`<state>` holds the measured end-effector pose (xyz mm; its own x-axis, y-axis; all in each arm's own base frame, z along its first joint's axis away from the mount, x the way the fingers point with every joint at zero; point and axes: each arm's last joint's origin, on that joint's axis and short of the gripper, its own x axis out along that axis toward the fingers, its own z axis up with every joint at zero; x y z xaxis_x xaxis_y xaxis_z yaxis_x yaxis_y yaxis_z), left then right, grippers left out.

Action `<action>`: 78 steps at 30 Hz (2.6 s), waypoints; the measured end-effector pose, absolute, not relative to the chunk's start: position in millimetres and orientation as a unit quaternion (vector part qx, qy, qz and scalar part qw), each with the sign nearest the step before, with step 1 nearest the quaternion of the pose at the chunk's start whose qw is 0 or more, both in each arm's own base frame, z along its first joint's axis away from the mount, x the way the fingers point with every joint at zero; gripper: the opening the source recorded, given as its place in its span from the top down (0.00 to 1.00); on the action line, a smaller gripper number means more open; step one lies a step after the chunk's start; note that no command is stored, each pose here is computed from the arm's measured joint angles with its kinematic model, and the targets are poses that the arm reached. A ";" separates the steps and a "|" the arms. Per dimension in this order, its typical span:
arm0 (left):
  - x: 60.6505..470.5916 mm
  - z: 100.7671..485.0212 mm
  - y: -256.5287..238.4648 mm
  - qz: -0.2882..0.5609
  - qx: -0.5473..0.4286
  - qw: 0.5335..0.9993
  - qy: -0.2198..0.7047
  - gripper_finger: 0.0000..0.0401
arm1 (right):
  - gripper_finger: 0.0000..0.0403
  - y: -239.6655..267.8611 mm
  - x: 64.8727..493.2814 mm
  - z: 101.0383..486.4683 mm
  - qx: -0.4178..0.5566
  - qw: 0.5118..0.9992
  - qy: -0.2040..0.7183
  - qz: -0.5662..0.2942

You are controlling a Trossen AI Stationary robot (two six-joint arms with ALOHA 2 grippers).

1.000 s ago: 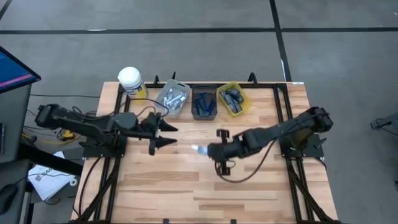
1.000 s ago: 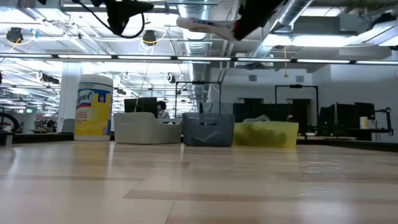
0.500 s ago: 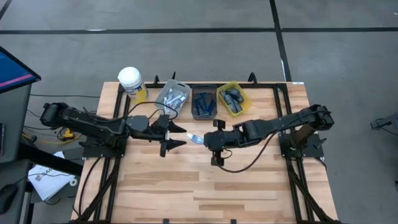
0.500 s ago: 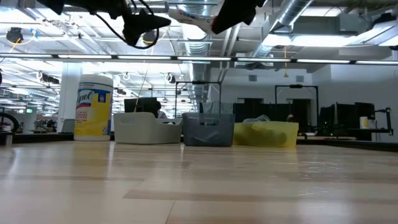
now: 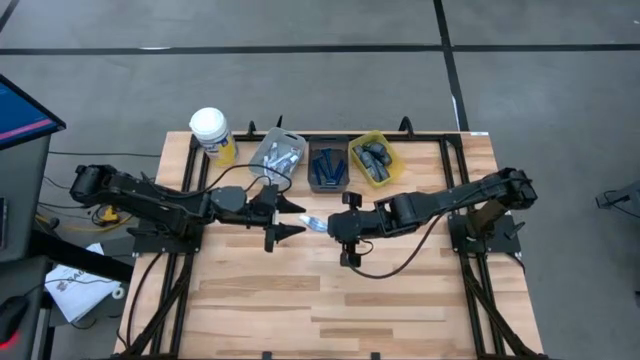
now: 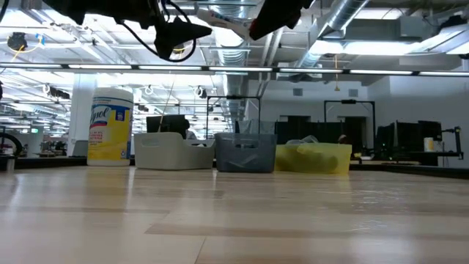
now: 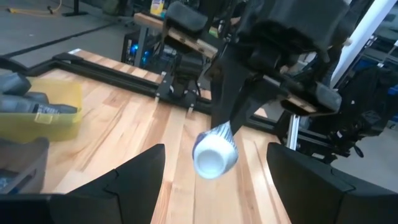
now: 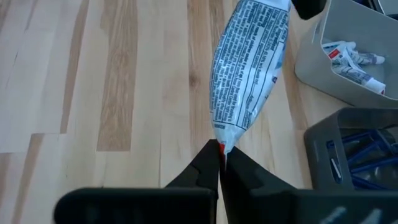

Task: Pick & Place Travel size toiletries
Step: Put the toothpaste into the gray bin

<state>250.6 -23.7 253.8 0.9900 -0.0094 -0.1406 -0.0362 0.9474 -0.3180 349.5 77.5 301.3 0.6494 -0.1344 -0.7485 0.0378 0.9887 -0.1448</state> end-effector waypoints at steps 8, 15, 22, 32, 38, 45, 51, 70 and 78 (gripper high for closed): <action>250.2 256.0 -23.6 0.007 -0.163 0.985 0.062 0.38 | 1.00 77.2 349.7 301.2 -0.059 0.906 0.416 -0.047; 250.2 255.9 -23.7 0.005 -0.163 0.985 0.062 0.50 | 1.00 77.3 349.7 301.2 -0.064 0.906 0.416 -0.045; 250.2 255.9 -23.7 0.004 -0.160 0.985 0.062 0.66 | 1.00 77.3 349.7 301.2 -0.066 0.906 0.416 -0.044; 250.2 256.0 -23.8 0.002 -0.153 0.986 0.063 0.88 | 1.00 77.2 349.6 300.6 -0.068 0.905 0.418 -0.044; 250.0 256.6 -22.6 0.004 -0.153 0.986 0.061 0.88 | 0.93 77.5 351.8 302.3 -0.072 0.909 0.408 -0.040; 249.4 259.1 -10.9 0.029 -0.143 0.988 0.050 0.88 | 0.73 71.5 351.4 313.4 -0.073 0.906 0.414 -0.048; 246.9 261.1 8.9 0.095 -0.094 0.990 0.045 0.88 | 0.55 63.1 347.1 325.0 -0.081 0.895 0.429 -0.090; 219.8 231.0 89.7 0.403 -0.018 0.893 0.199 0.88 | 0.41 39.6 335.6 330.1 -0.076 0.856 0.454 -0.237; 220.9 200.8 118.1 0.426 -0.057 0.864 0.261 0.87 | 0.41 39.8 334.8 329.5 -0.077 0.854 0.457 -0.237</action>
<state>220.9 118.1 200.8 0.5006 0.7067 -0.4999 -0.7659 0.6308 0.1247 334.8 39.8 329.5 0.4698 -0.4743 -0.7445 0.3336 0.8762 -0.3477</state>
